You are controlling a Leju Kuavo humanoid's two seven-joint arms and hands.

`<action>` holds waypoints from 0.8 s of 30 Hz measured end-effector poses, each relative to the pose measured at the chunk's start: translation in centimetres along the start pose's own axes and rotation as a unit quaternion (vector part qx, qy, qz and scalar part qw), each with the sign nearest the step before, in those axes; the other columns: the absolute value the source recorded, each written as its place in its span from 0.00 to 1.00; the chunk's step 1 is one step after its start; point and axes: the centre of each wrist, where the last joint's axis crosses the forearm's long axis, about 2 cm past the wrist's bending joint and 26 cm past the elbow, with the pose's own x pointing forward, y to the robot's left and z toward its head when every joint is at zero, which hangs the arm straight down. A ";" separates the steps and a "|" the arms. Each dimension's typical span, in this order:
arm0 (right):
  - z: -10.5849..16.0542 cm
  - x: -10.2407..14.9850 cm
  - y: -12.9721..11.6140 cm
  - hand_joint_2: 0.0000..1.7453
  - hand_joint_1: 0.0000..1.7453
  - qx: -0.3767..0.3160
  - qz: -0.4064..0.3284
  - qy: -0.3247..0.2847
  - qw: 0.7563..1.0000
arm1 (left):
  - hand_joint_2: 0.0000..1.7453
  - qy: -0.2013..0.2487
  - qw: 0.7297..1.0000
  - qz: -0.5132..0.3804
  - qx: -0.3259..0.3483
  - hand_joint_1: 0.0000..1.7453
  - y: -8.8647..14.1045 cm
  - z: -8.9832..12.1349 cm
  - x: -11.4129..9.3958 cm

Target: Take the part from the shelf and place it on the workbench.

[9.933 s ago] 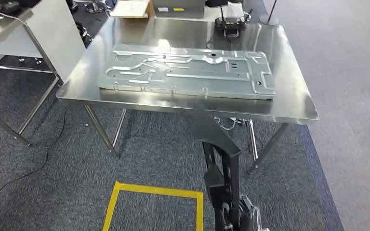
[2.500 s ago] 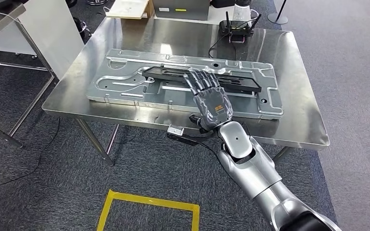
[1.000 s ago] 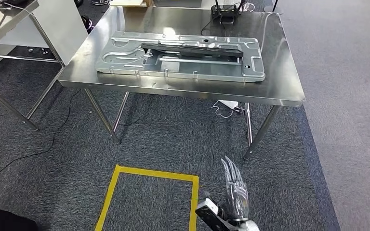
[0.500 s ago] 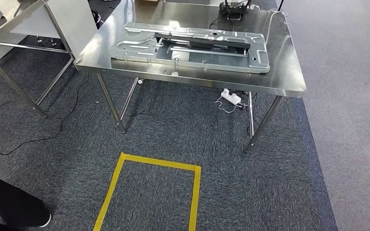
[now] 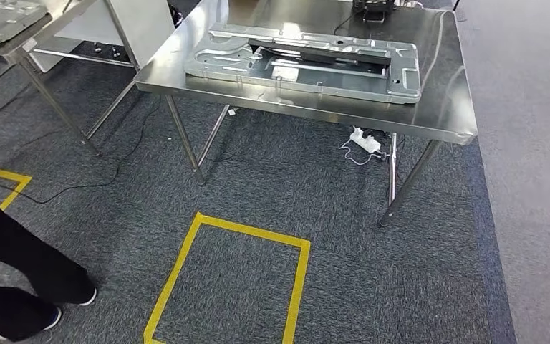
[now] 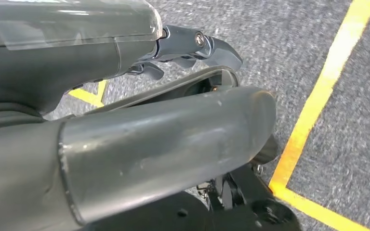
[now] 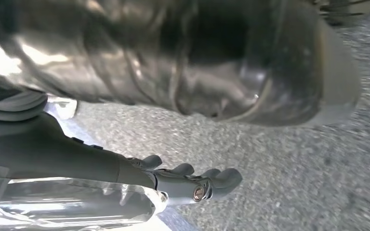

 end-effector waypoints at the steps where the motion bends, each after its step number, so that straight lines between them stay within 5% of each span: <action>1: 0.0 -0.1 0.0 0.00 0.00 0.002 -0.002 0.005 1.000 | 0.00 -0.001 1.000 0.001 0.000 0.00 0.0 0.0 0.0; 12: 0.1 0.5 0.4 0.00 0.00 0.014 -0.025 0.006 1.000 | 0.00 -0.001 1.000 0.001 0.004 0.00 0.0 0.1 -0.3; 24: 0.2 0.2 0.9 0.00 0.00 0.134 -0.017 0.033 0.990 | 0.00 0.012 1.000 -0.007 -0.004 0.00 -0.1 0.1 -0.1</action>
